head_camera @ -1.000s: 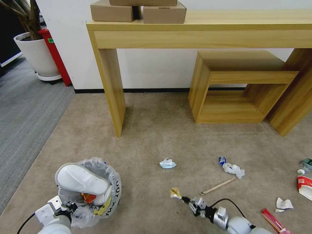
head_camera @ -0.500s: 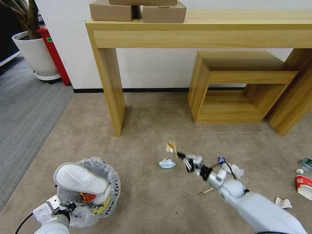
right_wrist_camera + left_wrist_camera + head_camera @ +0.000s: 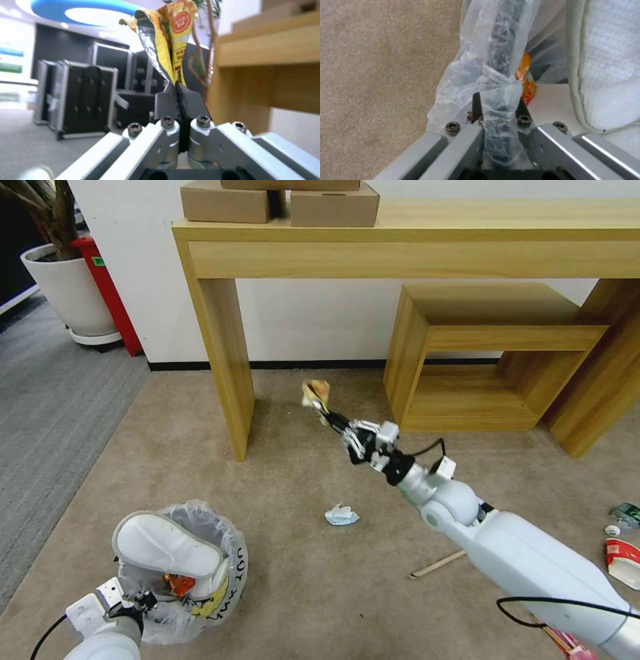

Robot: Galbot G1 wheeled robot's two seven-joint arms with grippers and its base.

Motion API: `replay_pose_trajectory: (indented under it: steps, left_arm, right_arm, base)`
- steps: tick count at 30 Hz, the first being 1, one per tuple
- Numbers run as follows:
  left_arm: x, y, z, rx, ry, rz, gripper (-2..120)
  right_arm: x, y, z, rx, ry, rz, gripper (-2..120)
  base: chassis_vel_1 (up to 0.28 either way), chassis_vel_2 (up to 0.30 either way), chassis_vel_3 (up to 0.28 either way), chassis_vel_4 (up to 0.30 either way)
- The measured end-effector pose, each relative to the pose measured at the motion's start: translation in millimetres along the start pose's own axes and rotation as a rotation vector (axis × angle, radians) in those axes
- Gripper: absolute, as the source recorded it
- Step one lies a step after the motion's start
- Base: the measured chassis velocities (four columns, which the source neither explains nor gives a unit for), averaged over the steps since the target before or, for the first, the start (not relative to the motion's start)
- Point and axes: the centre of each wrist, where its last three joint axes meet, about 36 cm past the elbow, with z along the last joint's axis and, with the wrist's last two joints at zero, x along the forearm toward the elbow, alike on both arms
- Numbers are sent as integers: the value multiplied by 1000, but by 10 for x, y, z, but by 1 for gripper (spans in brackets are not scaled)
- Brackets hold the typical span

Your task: Pick up the trash bin and place the garbage on the floor into it.

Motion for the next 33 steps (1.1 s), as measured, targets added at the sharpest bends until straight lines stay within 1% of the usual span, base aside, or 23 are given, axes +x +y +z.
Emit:
replay_pose_trajectory:
  steps: [2,3,5,6,7,9,10,13,14,17,18,20,22,23,24,25,26,27,29,33]
  left_arm:
    - [0,3,-11,1,1,1,0]
    - [0,3,-11,1,1,1,0]
    - [-2,1,-23,2,1,4,0]
    - [-4,-4,-33,4,-1,5,0]
    - [-4,-4,-33,4,-1,5,0]
    - [-6,-10,-47,5,-2,7,0]
    - [-6,-10,-47,5,-2,7,0]
    - [-7,-5,-71,6,-3,8,0]
    - [-7,-5,-71,6,-3,8,0]
    - [-2,13,-95,2,-5,5,0]
    - [-2,13,-95,2,-5,5,0]
    - [0,16,-97,1,-6,4,0]
    - [5,14,-93,0,-7,3,0]
    - [5,14,-93,0,-7,3,0]
    - [8,10,-91,1,-8,1,0]
    - [12,7,-90,1,-9,2,0]
    - [12,7,-90,1,-9,2,0]
    - [17,10,-82,-1,-9,0,0]
    - [27,27,-73,-4,-10,-5,0]
    - [45,43,-93,-6,-16,-9,0]
  right_arm:
    - [-156,79,9,-34,-4,-35,0]
    - [-156,79,9,-34,-4,-35,0]
    - [-241,163,83,-60,6,-62,0]
    - [-297,253,179,-85,25,-88,0]
    - [-297,253,179,-85,25,-88,0]
    - [-375,427,319,-135,56,-127,0]
    - [-375,427,319,-135,56,-127,0]
    - [-478,799,569,-223,112,-188,0]
    - [-478,799,569,-223,112,-188,0]
    - [-588,1169,787,-302,159,-228,0]
    - [-588,1169,787,-302,159,-228,0]
    - [-625,1285,860,-324,173,-242,0]
    - [-691,1575,1066,-368,210,-285,0]
    - [-691,1575,1066,-368,210,-285,0]
    - [-685,1704,1185,-384,234,-301,0]
    - [-679,1785,1255,-393,247,-309,0]
    - [-679,1785,1255,-393,247,-309,0]
    - [-659,1862,1334,-399,261,-317,0]
    - [-629,1942,1440,-401,278,-322,0]
    - [-608,1989,1530,-400,291,-326,0]
  base:
    - [0,0,0,0]
    - [0,0,0,0]
    - [0,0,0,0]
    - [0,0,0,0]
    - [0,0,0,0]
    - [0,0,0,0]
    - [0,0,0,0]
    - [0,0,0,0]
    - [0,0,0,0]
    - [0,0,0,0]
    - [0,0,0,0]
    - [0,0,0,0]
    - [0,0,0,0]
    - [0,0,0,0]
    - [0,0,0,0]
    - [0,0,0,0]
    - [0,0,0,0]
    - [0,0,0,0]
    - [0,0,0,0]
    - [0,0,0,0]
